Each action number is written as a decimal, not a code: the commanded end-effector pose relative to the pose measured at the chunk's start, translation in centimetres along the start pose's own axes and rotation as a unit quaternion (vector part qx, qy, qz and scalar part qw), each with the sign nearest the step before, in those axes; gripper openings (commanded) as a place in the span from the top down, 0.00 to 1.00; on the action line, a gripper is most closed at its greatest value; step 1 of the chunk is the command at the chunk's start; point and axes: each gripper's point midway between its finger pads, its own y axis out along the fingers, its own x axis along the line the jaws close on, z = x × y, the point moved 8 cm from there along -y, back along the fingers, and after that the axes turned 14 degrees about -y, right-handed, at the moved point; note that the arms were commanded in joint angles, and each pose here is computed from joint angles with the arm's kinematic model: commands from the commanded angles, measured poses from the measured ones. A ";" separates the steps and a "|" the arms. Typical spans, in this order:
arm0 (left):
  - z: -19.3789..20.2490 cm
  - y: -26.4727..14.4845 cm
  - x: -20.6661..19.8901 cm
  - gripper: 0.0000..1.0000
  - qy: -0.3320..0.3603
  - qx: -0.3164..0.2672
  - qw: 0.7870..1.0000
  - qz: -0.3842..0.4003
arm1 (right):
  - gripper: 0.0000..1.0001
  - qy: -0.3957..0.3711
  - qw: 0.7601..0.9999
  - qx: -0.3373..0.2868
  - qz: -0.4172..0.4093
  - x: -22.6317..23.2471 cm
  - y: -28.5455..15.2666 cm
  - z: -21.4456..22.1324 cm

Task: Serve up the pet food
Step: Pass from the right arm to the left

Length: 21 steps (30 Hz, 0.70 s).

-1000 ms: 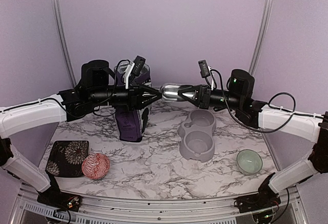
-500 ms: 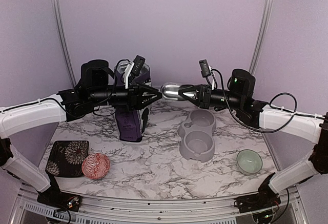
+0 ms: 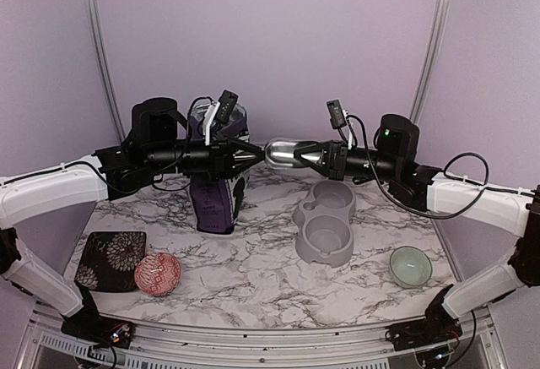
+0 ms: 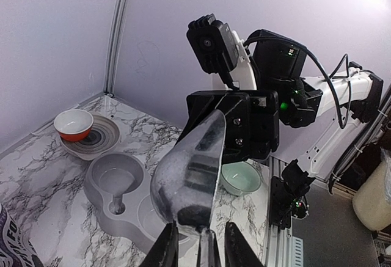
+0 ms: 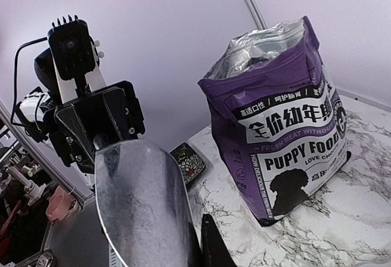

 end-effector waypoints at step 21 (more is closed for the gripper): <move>-0.2 -0.5 -0.3 0.85 0.012 -0.006 1.000 0.003 | 1.00 -0.017 1.000 -0.024 -0.007 0.6 0.3 -2.2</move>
